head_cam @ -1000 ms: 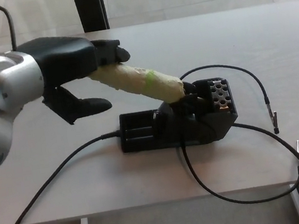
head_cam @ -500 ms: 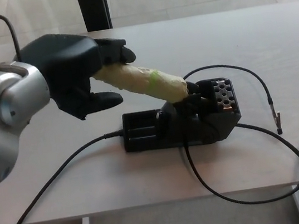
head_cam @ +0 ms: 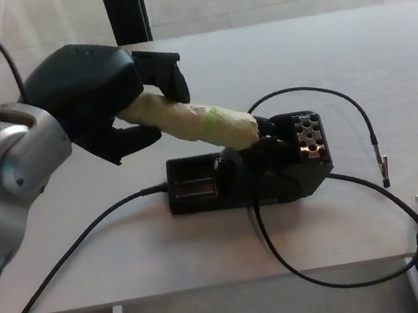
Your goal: Use the left hand of the robot to grab the soldering gun kept on the middle of the table and pull it out of its base and keep it on the left side of the base
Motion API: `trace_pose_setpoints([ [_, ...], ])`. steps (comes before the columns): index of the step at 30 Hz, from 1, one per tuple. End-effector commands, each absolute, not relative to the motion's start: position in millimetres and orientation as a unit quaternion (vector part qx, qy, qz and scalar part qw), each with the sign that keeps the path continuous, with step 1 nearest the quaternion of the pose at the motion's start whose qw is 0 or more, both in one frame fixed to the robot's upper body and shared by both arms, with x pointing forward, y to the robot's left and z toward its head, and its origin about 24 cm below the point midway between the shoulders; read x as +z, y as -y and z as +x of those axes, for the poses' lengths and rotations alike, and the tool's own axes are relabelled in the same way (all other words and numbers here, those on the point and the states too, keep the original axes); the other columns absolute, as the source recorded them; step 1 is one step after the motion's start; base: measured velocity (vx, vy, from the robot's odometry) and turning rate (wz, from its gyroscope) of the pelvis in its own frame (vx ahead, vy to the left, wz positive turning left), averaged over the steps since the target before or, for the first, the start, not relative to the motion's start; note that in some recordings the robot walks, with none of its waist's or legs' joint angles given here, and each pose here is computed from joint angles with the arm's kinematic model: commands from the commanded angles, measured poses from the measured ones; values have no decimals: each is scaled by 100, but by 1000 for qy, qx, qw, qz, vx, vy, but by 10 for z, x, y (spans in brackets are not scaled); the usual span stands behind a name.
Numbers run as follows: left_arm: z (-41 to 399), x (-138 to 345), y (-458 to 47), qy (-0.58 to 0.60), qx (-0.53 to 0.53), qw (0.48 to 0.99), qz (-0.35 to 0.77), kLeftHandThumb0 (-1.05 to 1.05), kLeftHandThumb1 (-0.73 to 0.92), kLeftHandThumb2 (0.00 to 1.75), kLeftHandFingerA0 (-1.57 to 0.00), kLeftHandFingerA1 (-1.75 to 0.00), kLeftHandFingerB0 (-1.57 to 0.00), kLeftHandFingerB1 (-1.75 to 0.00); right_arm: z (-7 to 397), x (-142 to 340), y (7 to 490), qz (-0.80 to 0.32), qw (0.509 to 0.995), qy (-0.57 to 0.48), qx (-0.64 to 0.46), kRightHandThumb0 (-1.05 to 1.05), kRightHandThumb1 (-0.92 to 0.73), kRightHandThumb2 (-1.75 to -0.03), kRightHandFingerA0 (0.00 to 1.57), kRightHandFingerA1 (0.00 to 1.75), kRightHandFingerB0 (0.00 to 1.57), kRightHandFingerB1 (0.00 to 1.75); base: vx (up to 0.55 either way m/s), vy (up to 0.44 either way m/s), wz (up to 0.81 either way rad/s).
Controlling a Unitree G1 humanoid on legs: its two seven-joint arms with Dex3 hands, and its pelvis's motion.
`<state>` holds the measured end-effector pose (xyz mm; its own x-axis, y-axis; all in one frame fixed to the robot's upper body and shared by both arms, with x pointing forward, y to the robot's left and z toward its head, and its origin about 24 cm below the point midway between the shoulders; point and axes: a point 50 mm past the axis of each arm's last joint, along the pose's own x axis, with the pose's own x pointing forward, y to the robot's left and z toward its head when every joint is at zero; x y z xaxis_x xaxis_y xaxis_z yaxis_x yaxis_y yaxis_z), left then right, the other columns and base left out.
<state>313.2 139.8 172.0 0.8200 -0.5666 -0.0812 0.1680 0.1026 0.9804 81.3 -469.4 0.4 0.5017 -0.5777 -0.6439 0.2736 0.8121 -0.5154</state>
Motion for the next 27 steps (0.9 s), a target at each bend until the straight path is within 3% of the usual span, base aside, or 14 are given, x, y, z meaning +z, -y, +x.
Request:
trace_pose_setpoints([
  [1,3044,1525,-1584,231,-264,632,691,-15,45,99,-127,-141,-100,-125,849,148,4777,-196,853,-403,-268,-52,-54,-91,50,67,40,53,0,0,0],
  [3,3051,1576,-1604,246,-251,627,695,-20,48,101,-128,-143,-102,-127,855,150,4776,-196,853,-403,-266,-51,-55,-91,49,66,40,54,0,0,0],
  [4,3055,1604,-1613,242,-252,628,696,-11,59,90,-96,-175,-71,-161,855,151,4775,-194,855,-402,-265,-47,-70,-61,52,60,46,39,0,0,0],
  [12,3162,1943,-1695,252,-239,627,697,-9,52,107,-100,-175,-72,-166,864,180,4795,-193,854,-397,-275,-47,-70,-61,55,60,48,40,0,0,0],
  [13,3179,2032,-1711,245,-233,624,704,-13,55,107,-99,-175,-72,-167,865,179,4799,-186,854,-396,-280,-50,-55,-92,52,68,42,55,0,0,0],
  [14,3196,2110,-1728,245,-227,622,709,-13,54,106,-98,-175,-70,-169,867,186,4801,-191,854,-396,-278,-51,-55,-93,52,68,42,55,0,0,0],
  [15,3207,2152,-1749,248,-224,620,710,-15,55,99,-95,-175,-68,-168,866,185,4802,-192,853,-398,-277,-50,-56,-93,52,67,42,55,0,0,0],
  [16,3209,2204,-1762,249,-220,618,713,-27,48,99,-123,-138,-97,-121,867,182,4804,-190,852,-400,-279,-51,-56,-92,52,67,42,55,0,0,0],
  [17,3210,2204,-1764,249,-220,617,713,-27,48,99,-123,-138,-97,-121,867,182,4804,-190,852,-400,-279,-51,-56,-92,52,67,42,55,0,0,0],
  [18,3216,2266,-1792,244,-216,613,720,-19,59,88,-94,-175,-70,-152,865,182,4801,-190,854,-397,-278,-50,-55,-93,52,68,42,56,0,0,0],
  [19,3219,2294,-1800,242,-215,611,722,-25,50,99,-119,-136,-95,-120,863,185,4804,-188,854,-397,-279,-48,-70,-61,56,62,49,41,0,0,0],
  [22,3221,2385,-1837,245,-207,606,727,-24,48,98,-121,-136,-96,-119,854,187,4807,-191,853,-396,-283,-48,-70,-61,58,64,50,41,0,0,5],
  [23,3219,2404,-1852,240,-203,606,731,-19,61,80,-91,-175,-76,-147,855,190,4808,-187,853,-395,-284,-48,-70,-61,57,62,50,41,0,0,0],
  [27,3211,2423,-1910,231,-196,614,729,-17,59,83,-89,-175,-72,-149,854,184,4811,-190,850,-397,-290,-48,-70,-61,62,62,51,41,0,0,0],
])
